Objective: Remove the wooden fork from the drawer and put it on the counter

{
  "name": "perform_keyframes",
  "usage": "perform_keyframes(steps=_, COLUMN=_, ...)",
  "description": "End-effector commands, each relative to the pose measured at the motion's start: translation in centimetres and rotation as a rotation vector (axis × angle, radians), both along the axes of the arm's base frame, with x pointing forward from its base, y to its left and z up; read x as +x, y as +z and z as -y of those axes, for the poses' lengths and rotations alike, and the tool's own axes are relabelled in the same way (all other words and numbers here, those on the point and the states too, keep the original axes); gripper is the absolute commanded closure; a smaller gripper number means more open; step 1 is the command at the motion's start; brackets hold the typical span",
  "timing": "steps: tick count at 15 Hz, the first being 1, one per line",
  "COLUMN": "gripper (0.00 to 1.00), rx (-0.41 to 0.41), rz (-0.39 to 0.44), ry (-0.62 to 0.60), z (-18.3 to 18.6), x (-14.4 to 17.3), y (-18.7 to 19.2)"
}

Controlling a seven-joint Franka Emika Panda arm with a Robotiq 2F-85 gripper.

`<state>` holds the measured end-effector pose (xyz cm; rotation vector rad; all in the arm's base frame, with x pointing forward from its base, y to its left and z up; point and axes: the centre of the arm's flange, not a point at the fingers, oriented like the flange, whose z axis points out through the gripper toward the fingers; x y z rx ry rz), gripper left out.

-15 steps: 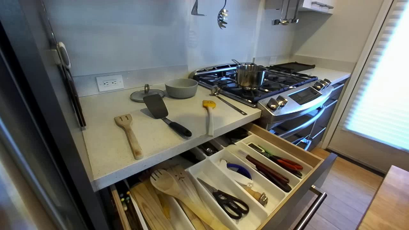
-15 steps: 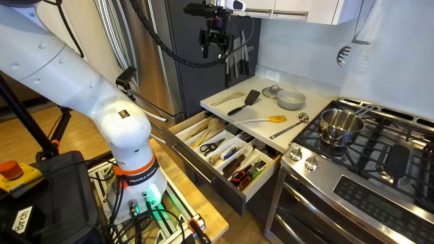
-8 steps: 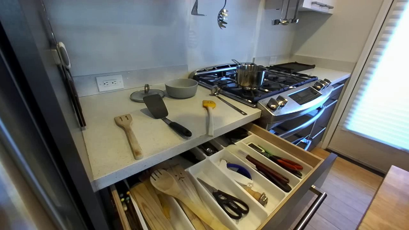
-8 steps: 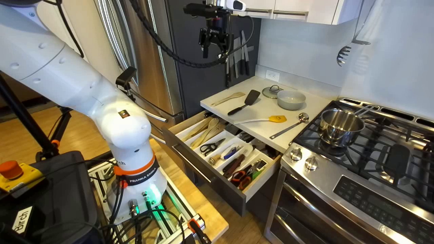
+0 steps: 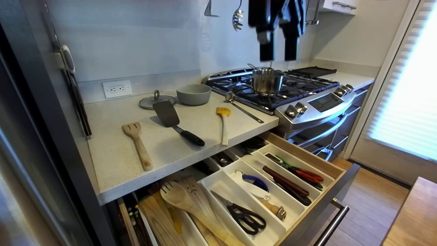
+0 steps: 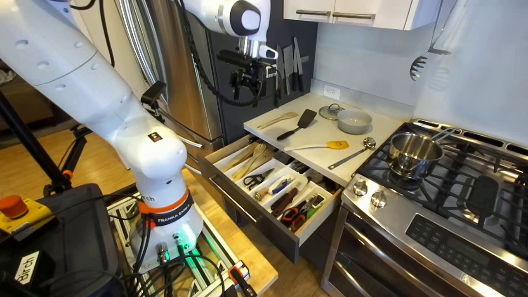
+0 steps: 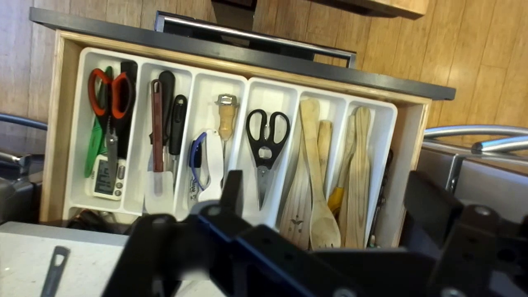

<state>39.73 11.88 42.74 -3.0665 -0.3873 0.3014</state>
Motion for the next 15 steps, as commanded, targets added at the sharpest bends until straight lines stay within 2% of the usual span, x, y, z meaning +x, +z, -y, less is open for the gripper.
perform_keyframes(steps=1, gripper=0.0, rx=-0.054, rz=-0.036, ry=0.052, z=-3.9, x=-3.1, y=-8.9)
perform_keyframes(steps=3, gripper=0.0, rx=-0.072, rz=-0.111, ry=0.065, z=-4.6, x=-5.0, y=-13.1)
perform_keyframes(steps=4, gripper=0.0, rx=-0.062, rz=-0.071, ry=0.064, z=-4.0, x=-3.8, y=-9.3)
perform_keyframes(steps=6, gripper=0.0, rx=-0.079, rz=-0.113, ry=0.08, z=-4.3, x=-5.2, y=-12.2)
perform_keyframes(steps=8, gripper=0.0, rx=-0.08, rz=-0.122, ry=0.079, z=-4.3, x=-5.2, y=-12.6)
perform_keyframes(steps=9, gripper=0.0, rx=-0.115, rz=-0.045, ry=0.051, z=-4.3, x=-5.1, y=-12.3)
perform_keyframes(steps=10, gripper=0.0, rx=-0.12, rz=0.035, ry=0.026, z=-4.4, x=-5.1, y=-13.6)
perform_keyframes(steps=12, gripper=0.0, rx=-0.146, rz=0.132, ry=-0.011, z=-4.1, x=-4.9, y=-15.9)
perform_keyframes(steps=15, gripper=0.0, rx=-0.11, rz=0.234, ry=-0.046, z=-3.1, x=-5.6, y=-20.6)
